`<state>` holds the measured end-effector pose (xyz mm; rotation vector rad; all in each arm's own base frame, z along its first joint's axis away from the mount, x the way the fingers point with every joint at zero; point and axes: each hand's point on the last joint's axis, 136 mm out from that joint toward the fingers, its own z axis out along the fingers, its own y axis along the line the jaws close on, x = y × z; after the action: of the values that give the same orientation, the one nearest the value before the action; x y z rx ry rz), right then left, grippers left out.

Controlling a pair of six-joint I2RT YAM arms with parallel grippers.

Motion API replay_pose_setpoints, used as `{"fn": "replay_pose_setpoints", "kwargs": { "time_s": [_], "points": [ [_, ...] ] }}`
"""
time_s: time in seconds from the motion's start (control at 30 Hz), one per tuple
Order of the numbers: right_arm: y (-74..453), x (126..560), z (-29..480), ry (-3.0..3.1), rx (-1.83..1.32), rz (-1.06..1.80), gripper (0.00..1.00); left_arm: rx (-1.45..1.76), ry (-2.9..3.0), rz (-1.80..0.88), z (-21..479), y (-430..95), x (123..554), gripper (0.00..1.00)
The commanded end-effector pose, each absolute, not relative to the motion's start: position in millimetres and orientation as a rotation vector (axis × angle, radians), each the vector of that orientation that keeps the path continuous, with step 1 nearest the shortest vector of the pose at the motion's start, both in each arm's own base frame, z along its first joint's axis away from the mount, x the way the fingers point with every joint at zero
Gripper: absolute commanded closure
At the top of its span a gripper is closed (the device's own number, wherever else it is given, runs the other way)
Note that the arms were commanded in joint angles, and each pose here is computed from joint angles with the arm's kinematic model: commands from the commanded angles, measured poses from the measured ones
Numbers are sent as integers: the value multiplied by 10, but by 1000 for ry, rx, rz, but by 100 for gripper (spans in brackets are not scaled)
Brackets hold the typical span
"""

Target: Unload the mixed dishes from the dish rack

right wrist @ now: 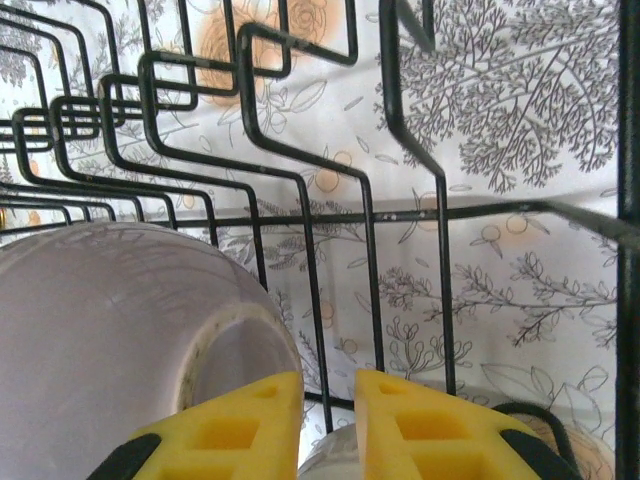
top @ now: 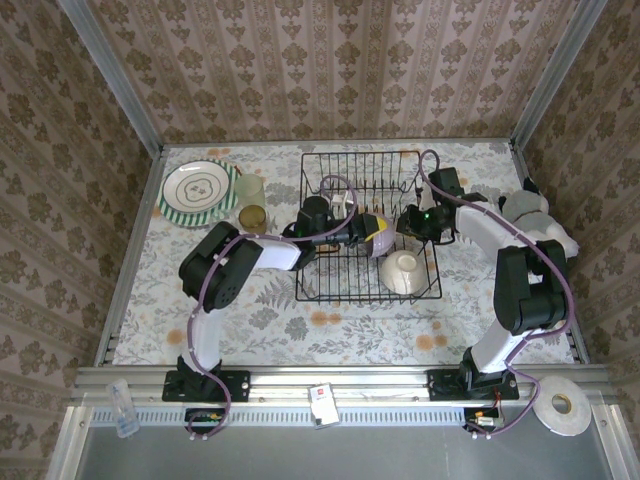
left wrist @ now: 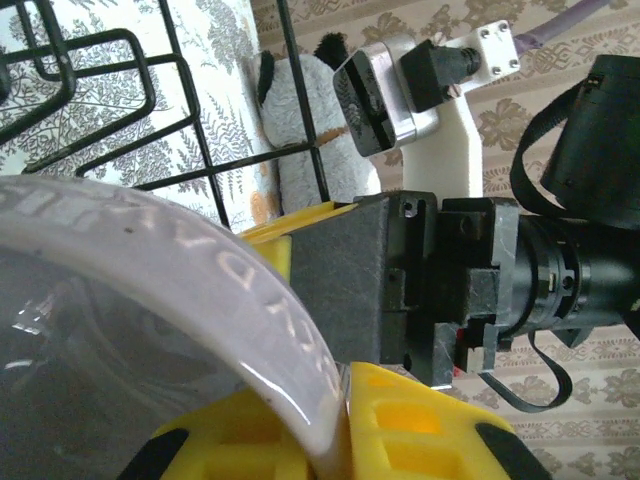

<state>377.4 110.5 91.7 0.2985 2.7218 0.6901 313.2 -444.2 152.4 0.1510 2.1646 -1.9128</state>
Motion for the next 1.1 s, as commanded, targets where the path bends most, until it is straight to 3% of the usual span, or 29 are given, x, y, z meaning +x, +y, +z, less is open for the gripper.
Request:
{"fn": "replay_pose_setpoints", "kwargs": {
  "time_s": [0.0,0.33,0.83,1.07],
  "points": [
    [1103,3724,1028,2738,292,669,77,136,2197,-1908,1396,-4489,3152,100],
    [1033,3756,1330,2678,278,614,73,238,2129,-1872,1783,-4452,3202,100],
    [1012,3708,1740,2596,239,609,54,539,2073,-1620,2458,-4271,3099,100],
    [1031,3652,1884,2572,213,626,42,737,2084,-1369,2657,-4036,2981,100]
  ]
}}
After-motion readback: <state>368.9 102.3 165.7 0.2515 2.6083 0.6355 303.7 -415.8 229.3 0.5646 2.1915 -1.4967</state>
